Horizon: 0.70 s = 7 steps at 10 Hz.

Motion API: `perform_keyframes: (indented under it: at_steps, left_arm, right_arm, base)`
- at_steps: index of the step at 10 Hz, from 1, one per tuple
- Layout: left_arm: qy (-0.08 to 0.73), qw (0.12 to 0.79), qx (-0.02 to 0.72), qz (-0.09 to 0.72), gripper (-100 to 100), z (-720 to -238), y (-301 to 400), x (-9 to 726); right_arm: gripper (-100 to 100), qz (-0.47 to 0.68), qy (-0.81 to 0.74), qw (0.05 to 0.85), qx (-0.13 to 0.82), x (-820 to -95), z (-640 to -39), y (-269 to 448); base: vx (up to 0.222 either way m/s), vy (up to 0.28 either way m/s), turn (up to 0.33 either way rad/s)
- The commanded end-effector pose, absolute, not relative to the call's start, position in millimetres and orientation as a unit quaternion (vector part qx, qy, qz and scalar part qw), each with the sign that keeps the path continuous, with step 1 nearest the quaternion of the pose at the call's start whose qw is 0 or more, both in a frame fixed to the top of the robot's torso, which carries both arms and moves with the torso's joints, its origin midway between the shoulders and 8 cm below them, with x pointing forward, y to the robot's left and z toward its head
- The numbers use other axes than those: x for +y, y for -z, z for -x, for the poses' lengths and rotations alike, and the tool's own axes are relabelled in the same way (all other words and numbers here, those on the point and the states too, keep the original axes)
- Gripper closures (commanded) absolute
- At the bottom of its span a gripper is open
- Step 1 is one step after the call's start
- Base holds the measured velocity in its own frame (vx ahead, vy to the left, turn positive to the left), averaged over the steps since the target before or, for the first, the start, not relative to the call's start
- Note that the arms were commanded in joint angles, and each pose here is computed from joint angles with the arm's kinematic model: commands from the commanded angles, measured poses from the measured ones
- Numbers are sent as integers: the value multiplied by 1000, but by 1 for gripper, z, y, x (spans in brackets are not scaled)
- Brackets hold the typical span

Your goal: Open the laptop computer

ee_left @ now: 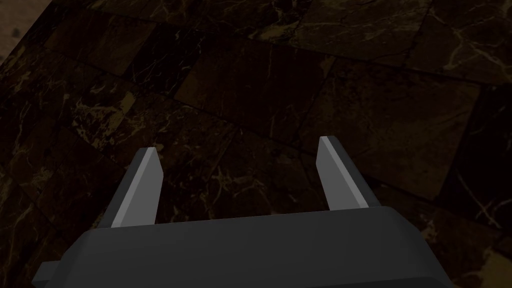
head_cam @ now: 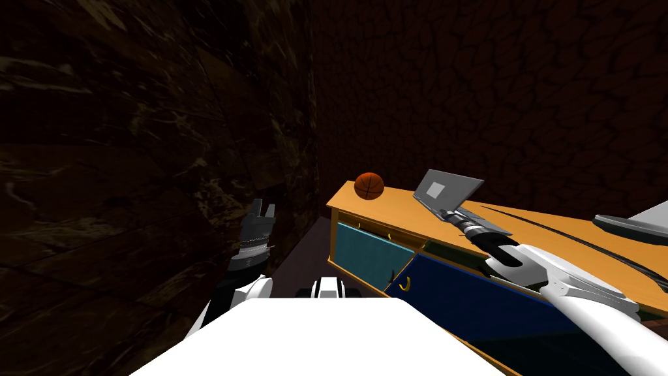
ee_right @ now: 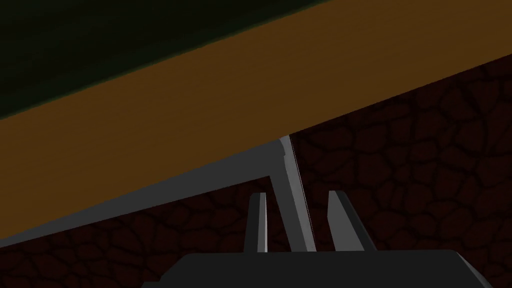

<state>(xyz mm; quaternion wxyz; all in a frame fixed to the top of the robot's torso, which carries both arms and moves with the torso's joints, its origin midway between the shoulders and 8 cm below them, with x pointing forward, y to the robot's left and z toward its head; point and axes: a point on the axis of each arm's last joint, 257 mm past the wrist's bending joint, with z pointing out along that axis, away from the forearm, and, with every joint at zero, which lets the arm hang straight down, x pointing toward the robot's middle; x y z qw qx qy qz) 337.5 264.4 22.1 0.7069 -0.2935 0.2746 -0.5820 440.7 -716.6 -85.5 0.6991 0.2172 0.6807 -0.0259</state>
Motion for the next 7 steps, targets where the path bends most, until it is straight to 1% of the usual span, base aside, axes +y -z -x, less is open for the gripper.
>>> perform_keyframes:
  at_steps: [1, 2, 3, 7]
  left_arm:
    - [582, 707, 275, 293, 0, -337, -22, 264]
    - [582, 707, 275, 293, 0, -337, -22, 264]
    - [582, 707, 275, 294, 0, -337, -22, 264]
    - [582, 707, 275, 293, 0, -337, -22, 264]
  right_arm:
    - [100, -260, -10, 701, 664, -719, -441, 90]
    - [100, -247, 0, 702, 668, -718, -442, 87]
    - [100, -279, -28, 704, 652, -719, -443, 90]
    - [100, -337, -80, 704, 620, -721, -445, 97]
  base:
    - [-45, -22, 47]
    - [-20, -8, 17]
    - [-31, -21, 42]
    - [-53, -32, 59]
